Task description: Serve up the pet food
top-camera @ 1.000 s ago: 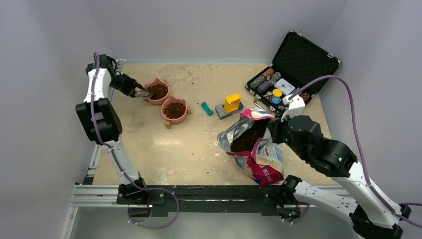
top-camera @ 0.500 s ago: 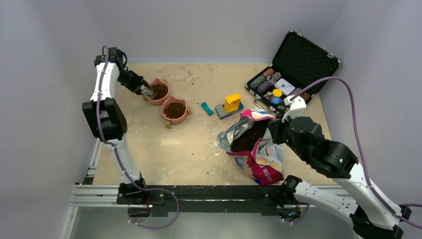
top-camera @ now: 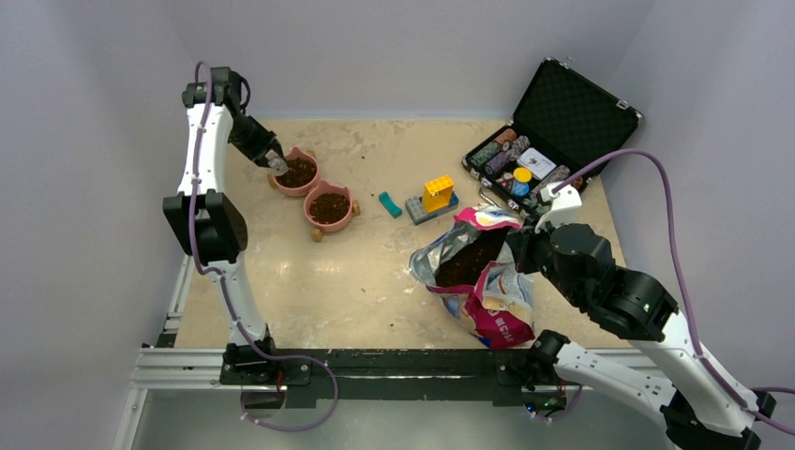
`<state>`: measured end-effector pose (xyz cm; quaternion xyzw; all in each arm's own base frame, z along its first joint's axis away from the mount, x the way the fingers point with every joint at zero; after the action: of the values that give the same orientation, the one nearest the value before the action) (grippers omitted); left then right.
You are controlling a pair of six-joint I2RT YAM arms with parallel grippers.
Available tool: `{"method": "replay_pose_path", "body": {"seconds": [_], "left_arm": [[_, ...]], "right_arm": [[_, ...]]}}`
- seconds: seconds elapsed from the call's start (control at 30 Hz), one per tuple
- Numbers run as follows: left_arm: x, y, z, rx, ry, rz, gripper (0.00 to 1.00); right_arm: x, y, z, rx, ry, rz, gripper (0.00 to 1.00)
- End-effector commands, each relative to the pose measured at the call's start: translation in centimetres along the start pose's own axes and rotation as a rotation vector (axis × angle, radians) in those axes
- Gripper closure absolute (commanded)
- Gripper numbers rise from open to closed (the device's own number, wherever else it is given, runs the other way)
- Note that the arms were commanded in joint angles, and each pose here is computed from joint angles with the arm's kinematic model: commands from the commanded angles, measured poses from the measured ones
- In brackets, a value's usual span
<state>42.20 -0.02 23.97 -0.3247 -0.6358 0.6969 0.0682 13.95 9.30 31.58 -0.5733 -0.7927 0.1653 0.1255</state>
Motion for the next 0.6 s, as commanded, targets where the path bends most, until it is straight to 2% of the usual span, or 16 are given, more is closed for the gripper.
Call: {"method": "replay_pose_path", "body": {"seconds": [0.0, 0.23, 0.37, 0.43, 0.57], "left_arm": [[-0.3, -1.5, 0.4, -0.052, 0.058, -0.032, 1.0], [0.4, -2.3, 0.6, -0.078, 0.091, -0.073, 1.0], [0.1, -3.6, 1.5, -0.1, 0.16, -0.062, 1.0], [-0.6, -4.6, 2.8, -0.055, 0.201, 0.01, 1.0], [-2.6, -9.2, 7.1, 0.07, 0.334, 0.325, 1.0]], "right_arm": [[-0.1, -0.5, -0.2, -0.015, 0.017, -0.01, 1.0], [0.1, -0.4, -0.4, -0.015, 0.011, -0.018, 1.0], [0.2, -0.3, -0.5, -0.012, 0.009, -0.021, 1.0], [0.3, -0.3, -0.5, -0.011, 0.008, -0.024, 1.0], [0.4, -0.1, -0.8, -0.011, -0.005, -0.023, 1.0]]}}
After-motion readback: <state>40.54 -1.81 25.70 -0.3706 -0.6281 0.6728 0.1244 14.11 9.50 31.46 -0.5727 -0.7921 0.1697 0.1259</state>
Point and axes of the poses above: each gripper's point midway between its finger pads, its own y axis out along the fingers, its own x axis along the line the jaws close on, z = x × y, the point moved 5 cm from there along -y, back along the fingers, and after that the axes turned 9 degrees about -y, right-handed, at the moved point
